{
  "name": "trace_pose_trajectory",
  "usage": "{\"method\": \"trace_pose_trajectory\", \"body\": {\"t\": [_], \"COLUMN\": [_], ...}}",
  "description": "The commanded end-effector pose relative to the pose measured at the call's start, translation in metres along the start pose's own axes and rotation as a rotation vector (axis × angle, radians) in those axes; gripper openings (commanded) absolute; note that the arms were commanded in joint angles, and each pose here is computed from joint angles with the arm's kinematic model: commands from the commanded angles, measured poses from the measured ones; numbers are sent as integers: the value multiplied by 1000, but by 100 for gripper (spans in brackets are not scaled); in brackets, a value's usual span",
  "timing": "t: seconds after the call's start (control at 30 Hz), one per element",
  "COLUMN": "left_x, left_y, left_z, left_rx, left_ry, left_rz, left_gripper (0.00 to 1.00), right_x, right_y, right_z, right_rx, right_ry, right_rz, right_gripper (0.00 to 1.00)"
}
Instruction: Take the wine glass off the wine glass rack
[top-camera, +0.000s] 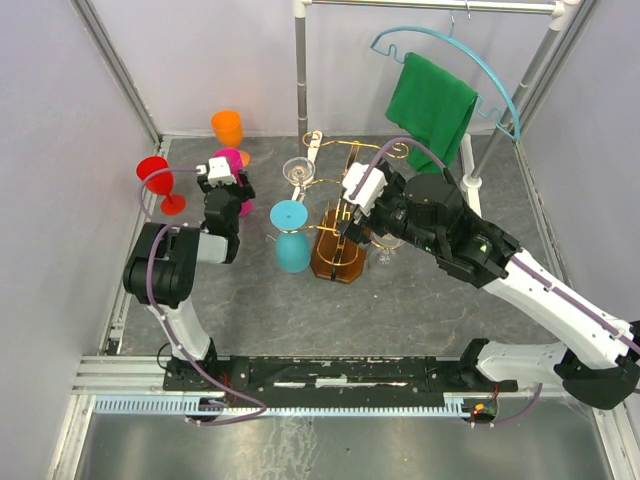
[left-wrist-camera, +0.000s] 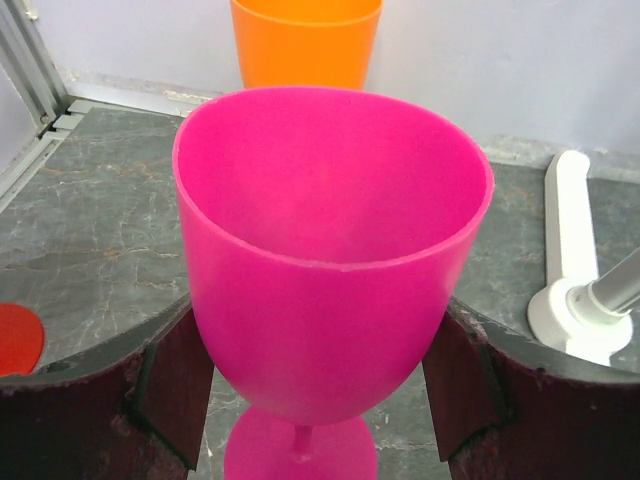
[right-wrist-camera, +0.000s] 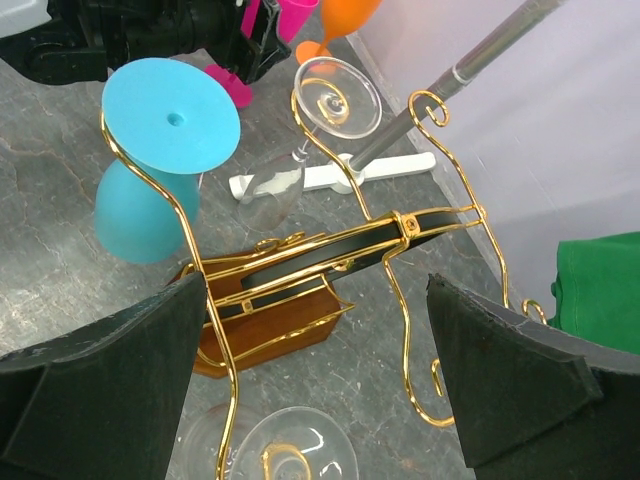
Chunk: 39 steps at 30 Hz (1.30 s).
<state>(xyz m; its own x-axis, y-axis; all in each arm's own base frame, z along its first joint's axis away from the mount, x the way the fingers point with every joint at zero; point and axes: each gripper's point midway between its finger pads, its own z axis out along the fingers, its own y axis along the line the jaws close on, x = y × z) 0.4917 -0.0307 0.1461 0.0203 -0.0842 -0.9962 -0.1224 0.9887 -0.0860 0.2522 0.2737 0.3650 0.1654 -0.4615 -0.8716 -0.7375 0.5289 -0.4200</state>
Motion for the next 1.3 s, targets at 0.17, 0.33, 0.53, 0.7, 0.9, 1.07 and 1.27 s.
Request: {"method": "trace_pose_trajectory", "body": {"t": [0.17, 0.33, 0.53, 0.7, 0.9, 1.07, 1.27], "left_x": [-27, -15, 1, 9, 13, 13, 13], "left_y": [-11, -6, 1, 4, 7, 7, 9], "left_z": [21, 21, 21, 21, 18, 16, 12], "left_rx": [36, 11, -23, -34, -39, -34, -38], "left_ry": [-182, -147, -94, -74, -67, -69, -64], "left_rz": [46, 54, 66, 65, 69, 70, 76], "left_gripper": [16, 27, 41, 44, 55, 72, 99], "right_x": [-6, -3, -3, -3, 0, 0, 0], "right_y": [-14, -15, -16, -17, -15, -15, -15], "right_z": [-2, -2, -5, -6, -1, -1, -2], "right_rx": [42, 43, 45, 47, 38, 34, 35], "right_ry": [-22, -18, -22, -23, -14, -16, -12], "right_rz": [11, 15, 16, 17, 14, 16, 21], "right_gripper": [99, 99, 99, 99, 99, 99, 100]}}
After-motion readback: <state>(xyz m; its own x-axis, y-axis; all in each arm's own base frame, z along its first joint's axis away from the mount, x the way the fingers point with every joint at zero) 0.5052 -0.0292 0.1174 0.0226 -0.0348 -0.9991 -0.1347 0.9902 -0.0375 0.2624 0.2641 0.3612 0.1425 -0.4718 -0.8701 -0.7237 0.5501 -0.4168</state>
